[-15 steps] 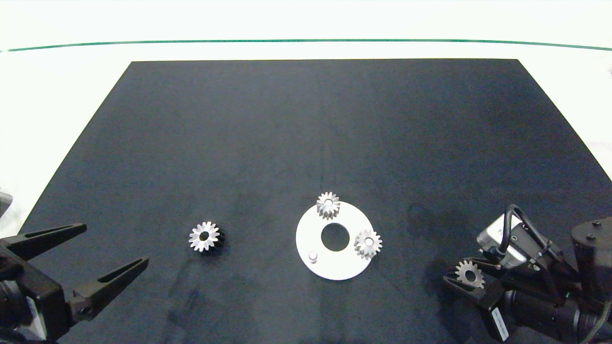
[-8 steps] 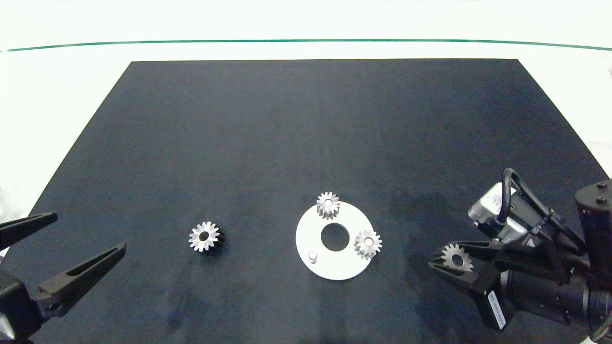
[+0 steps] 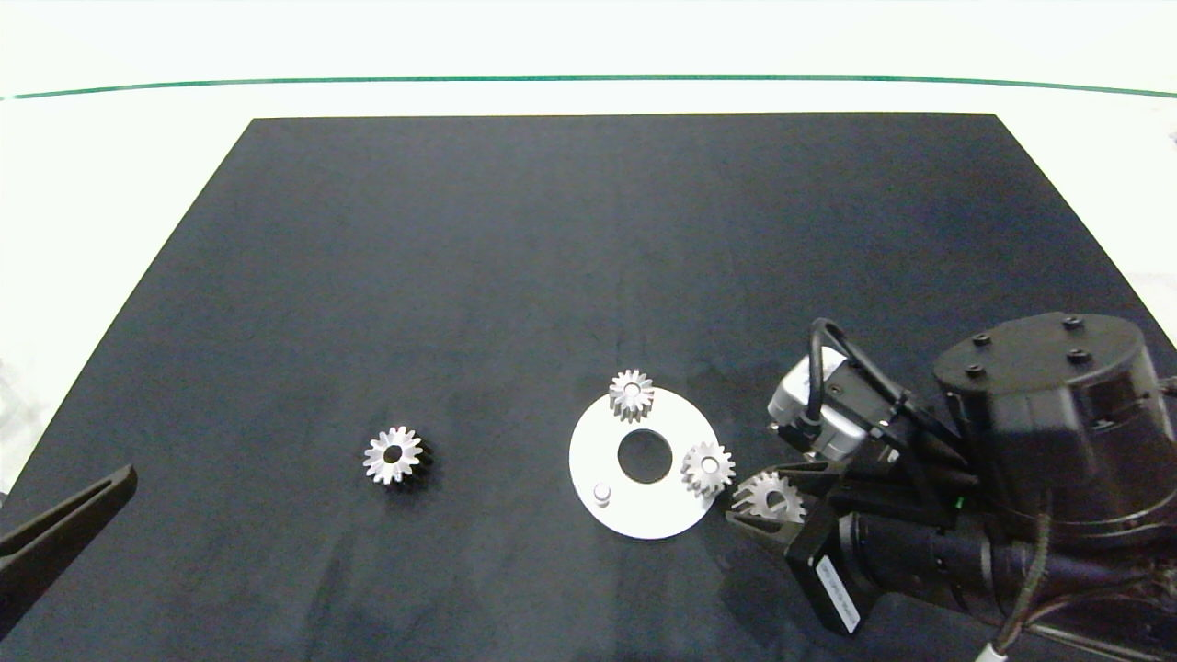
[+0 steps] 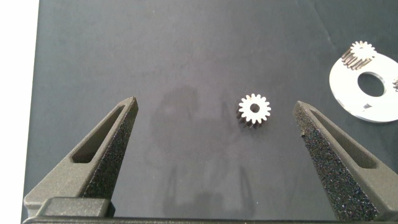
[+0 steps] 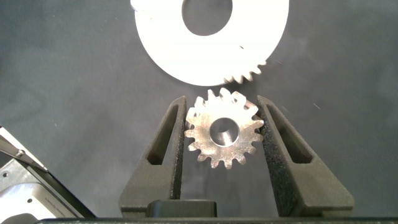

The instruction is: Remove an incorrectly installed larger gear and replace it with the correct smaller gear

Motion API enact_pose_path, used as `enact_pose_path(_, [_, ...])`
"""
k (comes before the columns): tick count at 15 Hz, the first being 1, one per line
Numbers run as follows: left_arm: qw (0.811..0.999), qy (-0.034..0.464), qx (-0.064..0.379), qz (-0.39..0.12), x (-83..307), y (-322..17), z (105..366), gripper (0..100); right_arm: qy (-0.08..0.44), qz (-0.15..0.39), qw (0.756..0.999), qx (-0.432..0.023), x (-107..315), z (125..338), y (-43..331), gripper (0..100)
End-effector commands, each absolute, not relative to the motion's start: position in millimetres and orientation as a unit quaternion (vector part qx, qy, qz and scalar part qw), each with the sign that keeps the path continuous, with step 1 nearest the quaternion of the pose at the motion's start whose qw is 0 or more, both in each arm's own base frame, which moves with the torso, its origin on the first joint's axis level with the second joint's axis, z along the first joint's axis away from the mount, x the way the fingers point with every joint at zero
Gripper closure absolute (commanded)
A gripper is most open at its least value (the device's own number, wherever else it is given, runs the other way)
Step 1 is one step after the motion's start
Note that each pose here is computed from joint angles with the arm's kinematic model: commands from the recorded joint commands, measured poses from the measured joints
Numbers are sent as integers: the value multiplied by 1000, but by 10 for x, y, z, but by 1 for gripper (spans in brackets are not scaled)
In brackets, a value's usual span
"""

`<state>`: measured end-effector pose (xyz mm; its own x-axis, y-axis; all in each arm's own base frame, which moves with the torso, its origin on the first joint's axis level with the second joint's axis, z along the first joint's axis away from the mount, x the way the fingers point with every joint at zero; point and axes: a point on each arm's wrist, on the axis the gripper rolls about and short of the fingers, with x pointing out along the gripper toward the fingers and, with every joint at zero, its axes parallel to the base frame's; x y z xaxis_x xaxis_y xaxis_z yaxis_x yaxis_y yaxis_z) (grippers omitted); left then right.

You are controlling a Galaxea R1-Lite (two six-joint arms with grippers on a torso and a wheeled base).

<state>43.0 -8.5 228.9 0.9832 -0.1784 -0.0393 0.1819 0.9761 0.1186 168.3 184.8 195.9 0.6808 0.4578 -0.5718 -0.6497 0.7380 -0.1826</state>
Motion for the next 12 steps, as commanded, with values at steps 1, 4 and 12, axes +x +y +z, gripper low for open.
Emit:
enact_pose_path(1, [994, -5, 60, -88, 304, -57, 2291, 0, 265, 311, 889, -204, 1813, 1859, 2108, 81])
enact_pose_path(4, [995, -12, 59, -78, 257, -43, 2288, 0, 257, 317, 890, -205, 1915, 1888, 2308, 81])
enact_pose_path(12, [995, -14, 59, -77, 208, -32, 2280, 0, 252, 319, 884, -230, 1976, 1887, 2667, 81])
